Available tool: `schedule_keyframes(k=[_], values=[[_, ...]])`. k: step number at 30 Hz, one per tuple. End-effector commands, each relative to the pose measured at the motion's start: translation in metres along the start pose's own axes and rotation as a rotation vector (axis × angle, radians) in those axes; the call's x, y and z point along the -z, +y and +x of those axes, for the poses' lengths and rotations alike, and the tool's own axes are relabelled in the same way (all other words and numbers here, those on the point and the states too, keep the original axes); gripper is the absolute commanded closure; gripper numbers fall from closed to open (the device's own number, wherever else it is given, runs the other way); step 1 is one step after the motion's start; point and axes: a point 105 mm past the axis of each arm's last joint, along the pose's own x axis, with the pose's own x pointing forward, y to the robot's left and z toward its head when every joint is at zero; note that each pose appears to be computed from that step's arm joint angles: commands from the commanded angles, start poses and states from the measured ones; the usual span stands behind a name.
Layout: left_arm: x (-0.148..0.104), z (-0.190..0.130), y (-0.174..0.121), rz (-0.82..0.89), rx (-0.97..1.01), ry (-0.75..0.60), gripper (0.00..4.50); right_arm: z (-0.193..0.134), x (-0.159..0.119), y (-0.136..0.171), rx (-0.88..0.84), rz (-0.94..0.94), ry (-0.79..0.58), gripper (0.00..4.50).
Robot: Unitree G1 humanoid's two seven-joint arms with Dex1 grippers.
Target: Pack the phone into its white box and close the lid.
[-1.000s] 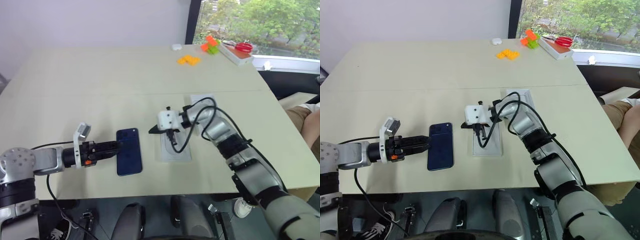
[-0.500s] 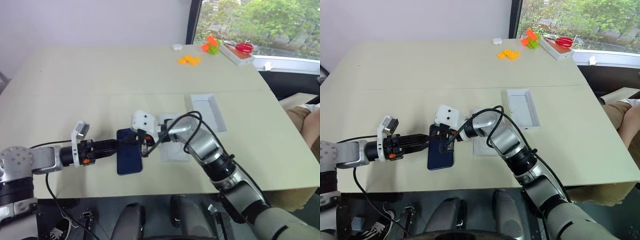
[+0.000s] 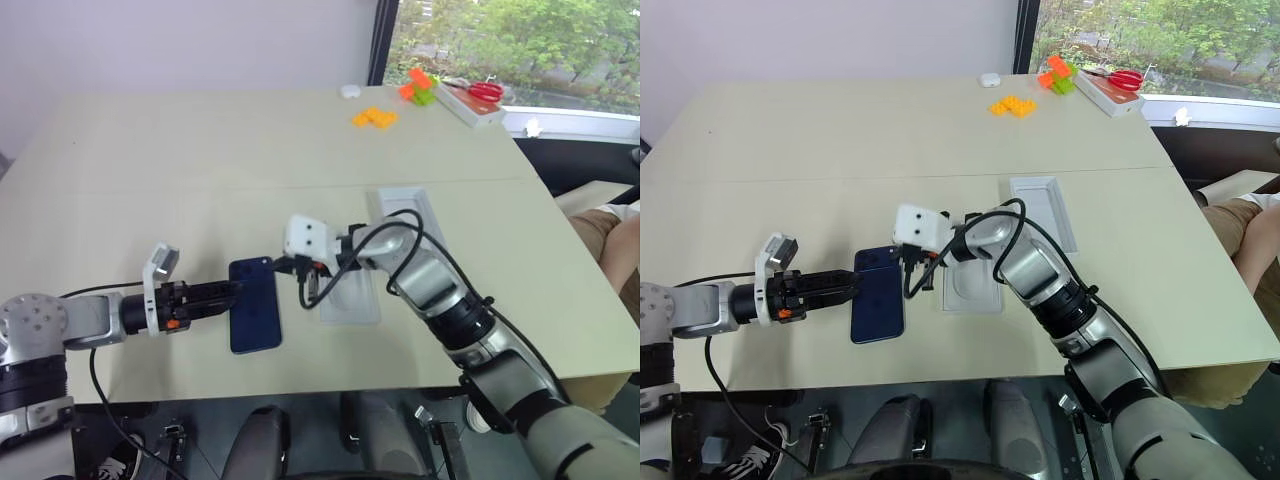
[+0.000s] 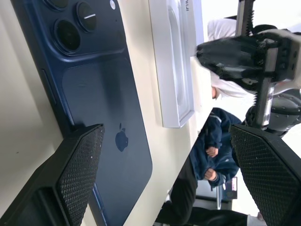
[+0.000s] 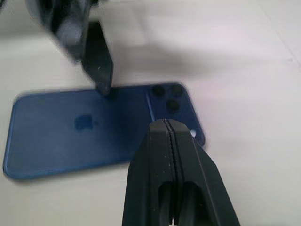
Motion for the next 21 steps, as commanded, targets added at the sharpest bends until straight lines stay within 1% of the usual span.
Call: schedule_keyframes(k=[1, 4, 7, 11, 17, 19, 21], values=[[-0.004, -0.003, -0.011, 0.025, 0.042, -0.008, 0.0, 0.011, -0.007, 0.009, -0.013, -0.108, 0.006, 4.48], [-0.005, -0.005, -0.013, 0.03, 0.046, -0.009, 0.0, 0.021, 0.009, 0.011, -0.006, -0.208, 0.083, 4.48], [-0.005, -0.007, -0.014, 0.033, 0.048, -0.011, 0.0, 0.022, 0.016, 0.011, -0.018, -0.236, 0.111, 4.48], [-0.003, -0.006, -0.015, 0.034, 0.055, -0.009, 0.0, 0.019, 0.018, 0.004, -0.007, -0.251, 0.12, 4.48], [-0.004, -0.005, -0.015, 0.031, 0.052, -0.008, 0.0, -0.001, 0.015, -0.014, 0.014, -0.22, 0.116, 4.48], [-0.004, -0.005, -0.015, 0.029, 0.054, -0.009, 0.0, -0.004, 0.017, -0.017, 0.016, -0.246, 0.139, 4.48], [-0.005, -0.004, -0.015, 0.028, 0.055, -0.008, 0.0, -0.003, 0.023, -0.011, -0.011, -0.258, 0.16, 4.48]])
